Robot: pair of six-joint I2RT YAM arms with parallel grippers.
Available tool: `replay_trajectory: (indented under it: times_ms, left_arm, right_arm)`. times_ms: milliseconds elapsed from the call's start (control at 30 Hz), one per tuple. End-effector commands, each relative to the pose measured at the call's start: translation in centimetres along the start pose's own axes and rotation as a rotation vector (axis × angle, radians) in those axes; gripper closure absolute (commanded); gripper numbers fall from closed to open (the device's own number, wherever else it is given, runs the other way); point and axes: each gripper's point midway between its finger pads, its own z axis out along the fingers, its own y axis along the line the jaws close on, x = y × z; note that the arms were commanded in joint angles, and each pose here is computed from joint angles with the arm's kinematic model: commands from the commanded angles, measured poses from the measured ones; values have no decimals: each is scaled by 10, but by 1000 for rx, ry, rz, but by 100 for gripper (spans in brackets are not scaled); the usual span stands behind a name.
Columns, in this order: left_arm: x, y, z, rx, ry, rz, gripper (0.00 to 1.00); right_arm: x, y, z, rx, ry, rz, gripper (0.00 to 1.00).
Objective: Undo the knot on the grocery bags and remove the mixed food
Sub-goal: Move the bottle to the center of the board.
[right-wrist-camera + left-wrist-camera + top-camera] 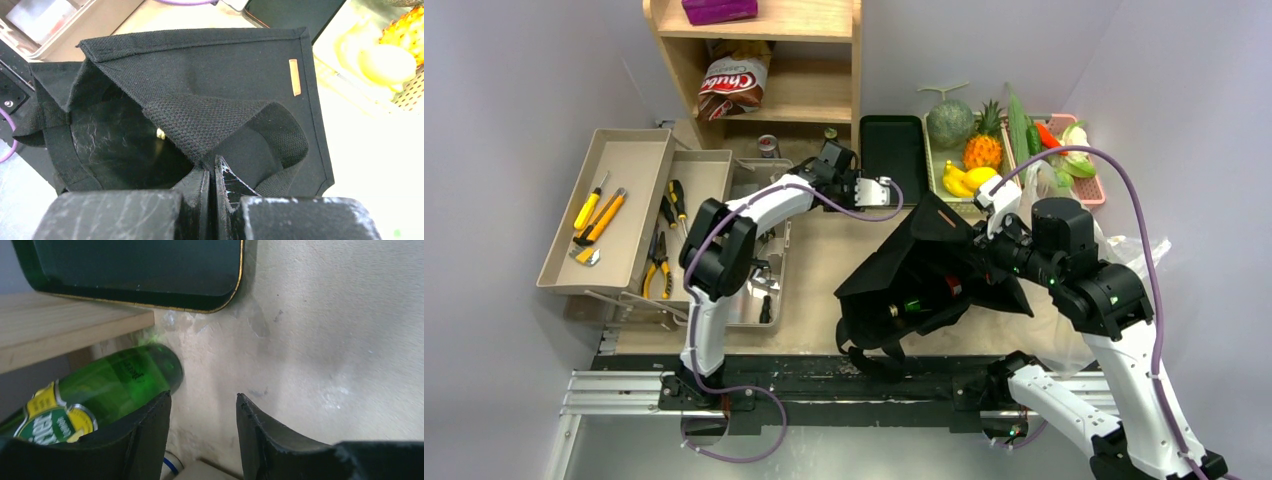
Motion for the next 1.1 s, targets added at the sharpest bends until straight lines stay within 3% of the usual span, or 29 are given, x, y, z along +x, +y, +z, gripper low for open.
replay_trajectory:
  times_ms: [0,433,1067]
  left_arm:
    - [-20,40,9,-124,-30,174,52]
    - [-2,49,49,-167,55,322,54]
    - [36,59,65,-197,143,278,56]
  right_arm:
    - [-7,-8,-4,40,-20,3,100]
    - [-9,-10,-4,48,-13,5,100]
    - [-9,-10,-7,50,-7,13,100]
